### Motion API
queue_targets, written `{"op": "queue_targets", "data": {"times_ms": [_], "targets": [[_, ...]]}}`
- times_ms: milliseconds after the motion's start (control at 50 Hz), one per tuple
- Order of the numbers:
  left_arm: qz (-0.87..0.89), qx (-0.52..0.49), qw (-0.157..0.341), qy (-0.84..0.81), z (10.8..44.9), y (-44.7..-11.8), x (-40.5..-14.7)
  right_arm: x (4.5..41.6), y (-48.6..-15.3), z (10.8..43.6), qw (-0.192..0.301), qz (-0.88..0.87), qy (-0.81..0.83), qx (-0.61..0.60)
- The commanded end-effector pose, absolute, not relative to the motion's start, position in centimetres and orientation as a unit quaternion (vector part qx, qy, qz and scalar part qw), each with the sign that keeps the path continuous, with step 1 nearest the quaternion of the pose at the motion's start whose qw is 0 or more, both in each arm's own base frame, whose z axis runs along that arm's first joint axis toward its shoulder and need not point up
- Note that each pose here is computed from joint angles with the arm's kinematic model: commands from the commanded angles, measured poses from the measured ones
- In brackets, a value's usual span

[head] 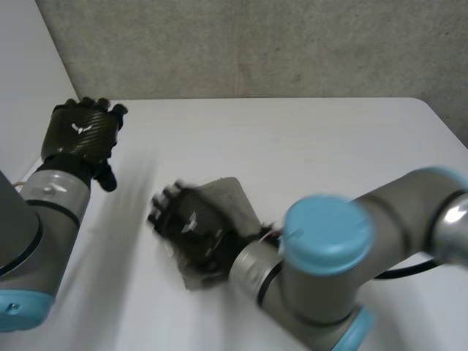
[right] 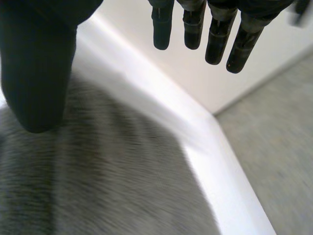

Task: Fold the towel.

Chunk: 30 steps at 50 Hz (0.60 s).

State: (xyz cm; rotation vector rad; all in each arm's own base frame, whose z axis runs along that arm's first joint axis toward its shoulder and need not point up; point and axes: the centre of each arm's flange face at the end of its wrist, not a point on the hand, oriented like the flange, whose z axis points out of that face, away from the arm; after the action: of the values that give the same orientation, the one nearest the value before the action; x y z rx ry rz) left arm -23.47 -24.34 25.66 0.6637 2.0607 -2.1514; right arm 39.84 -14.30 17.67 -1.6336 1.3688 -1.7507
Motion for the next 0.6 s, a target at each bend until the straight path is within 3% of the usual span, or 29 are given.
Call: {"op": "queue_targets", "data": {"times_ms": [20, 100, 200, 340, 480, 600], "targets": [[-0.713, 0.209, -0.026, 0.669, 26.6, -23.9, -26.6, 36.0, -19.3, 22.3, 0.277, -0.613, 0.617, -0.409], [-0.684, 0.197, -0.063, 0.699, 25.6, -23.6, -27.6, 33.3, -22.7, 22.8, 0.315, -0.566, 0.697, -0.308], [-0.627, 0.182, -0.107, 0.750, 23.0, -22.7, -28.9, 32.8, -24.4, 22.2, 0.346, -0.516, 0.731, -0.282], [-0.548, 0.140, -0.108, 0.817, 18.8, -22.1, -28.8, 33.9, -26.0, 19.0, 0.353, -0.449, 0.768, -0.289], [-0.517, 0.126, -0.078, 0.843, 15.7, -21.9, -28.5, 34.9, -27.2, 15.7, 0.316, -0.435, 0.772, -0.340], [-0.501, 0.139, -0.072, 0.851, 14.1, -21.3, -28.8, 35.4, -27.3, 13.6, 0.238, -0.455, 0.760, -0.398]]}}
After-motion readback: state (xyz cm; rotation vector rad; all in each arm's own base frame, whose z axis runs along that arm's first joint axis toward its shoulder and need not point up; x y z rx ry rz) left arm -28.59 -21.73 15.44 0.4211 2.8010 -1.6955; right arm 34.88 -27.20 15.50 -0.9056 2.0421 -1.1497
